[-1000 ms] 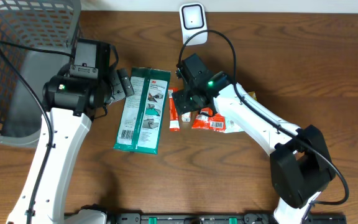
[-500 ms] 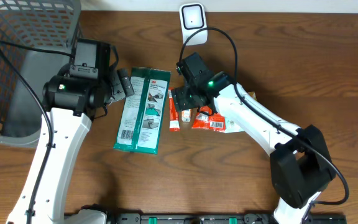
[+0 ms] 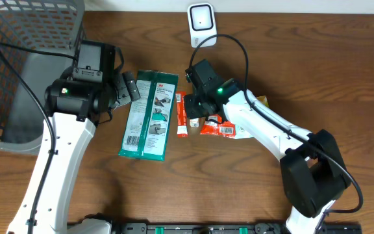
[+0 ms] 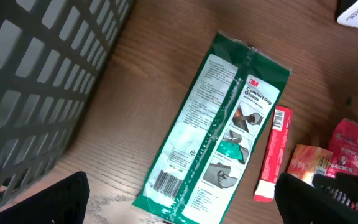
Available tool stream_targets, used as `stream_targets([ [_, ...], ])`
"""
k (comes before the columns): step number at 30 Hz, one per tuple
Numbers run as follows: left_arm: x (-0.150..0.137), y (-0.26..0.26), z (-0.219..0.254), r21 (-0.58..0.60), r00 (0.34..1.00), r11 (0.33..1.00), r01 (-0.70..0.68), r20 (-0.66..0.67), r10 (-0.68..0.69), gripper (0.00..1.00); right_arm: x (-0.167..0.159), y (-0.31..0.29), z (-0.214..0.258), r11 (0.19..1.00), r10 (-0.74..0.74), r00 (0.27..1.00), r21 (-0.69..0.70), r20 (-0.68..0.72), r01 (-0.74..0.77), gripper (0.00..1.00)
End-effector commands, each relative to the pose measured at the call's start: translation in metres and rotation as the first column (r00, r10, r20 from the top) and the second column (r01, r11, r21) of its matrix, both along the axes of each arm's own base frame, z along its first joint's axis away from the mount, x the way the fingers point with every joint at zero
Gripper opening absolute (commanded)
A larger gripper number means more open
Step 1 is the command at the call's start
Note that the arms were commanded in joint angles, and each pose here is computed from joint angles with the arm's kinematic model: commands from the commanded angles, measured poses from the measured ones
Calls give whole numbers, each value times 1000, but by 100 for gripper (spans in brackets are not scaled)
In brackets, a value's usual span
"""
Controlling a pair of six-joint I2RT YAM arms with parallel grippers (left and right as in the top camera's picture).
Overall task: Scan the item barcode
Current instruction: 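Reach the right gripper down to the orange tissue pack, then grasp the orange tissue pack with the right gripper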
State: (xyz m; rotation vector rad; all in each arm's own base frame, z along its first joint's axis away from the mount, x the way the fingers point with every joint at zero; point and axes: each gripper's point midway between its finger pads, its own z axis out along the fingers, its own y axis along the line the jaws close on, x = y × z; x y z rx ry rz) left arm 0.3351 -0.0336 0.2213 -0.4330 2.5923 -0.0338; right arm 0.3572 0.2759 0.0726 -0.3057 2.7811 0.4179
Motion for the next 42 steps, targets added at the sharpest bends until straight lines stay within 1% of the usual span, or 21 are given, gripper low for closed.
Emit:
stream_targets([
  [1,-2,3,2,9,1000,1000,-13,4,13,95,8,-11,16,999,-30,999,31,23,29,4],
  [2,-2,3,2,9,1000,1000,-13,4,13,95,10,-16,20,999,-39,999,33,28,38,1],
  [5,-2,3,2,9,1000,1000,-13,4,13,95,13,-25,28,998,-57,998,36,33,56,1],
  [7,-2,3,2,9,1000,1000,-13,4,13,95,10,-27,26,998,-56,998,40,11,56,1],
  [11,-2,3,2,9,1000,1000,-13,4,13,95,1,-33,12,998,-57,998,5,-39,58,1],
  [16,-2,3,2,9,1000,1000,-13,4,13,95,-3,-36,-8,998,-58,996,-18,-64,57,1],
  [18,-2,3,2,9,1000,1000,-13,4,13,95,-3,-39,-14,997,-72,996,-35,-59,70,1],
  [23,-2,3,2,9,1000,1000,-13,4,13,95,-1,-38,-19,996,-82,995,-24,-50,81,1],
  [32,-2,3,2,9,1000,1000,-13,4,13,96,-12,-30,-35,996,-83,996,-28,-41,82,1],
  [42,-2,3,2,9,1000,1000,-13,4,13,96,-10,-26,-34,997,-78,997,-17,-25,77,1],
])
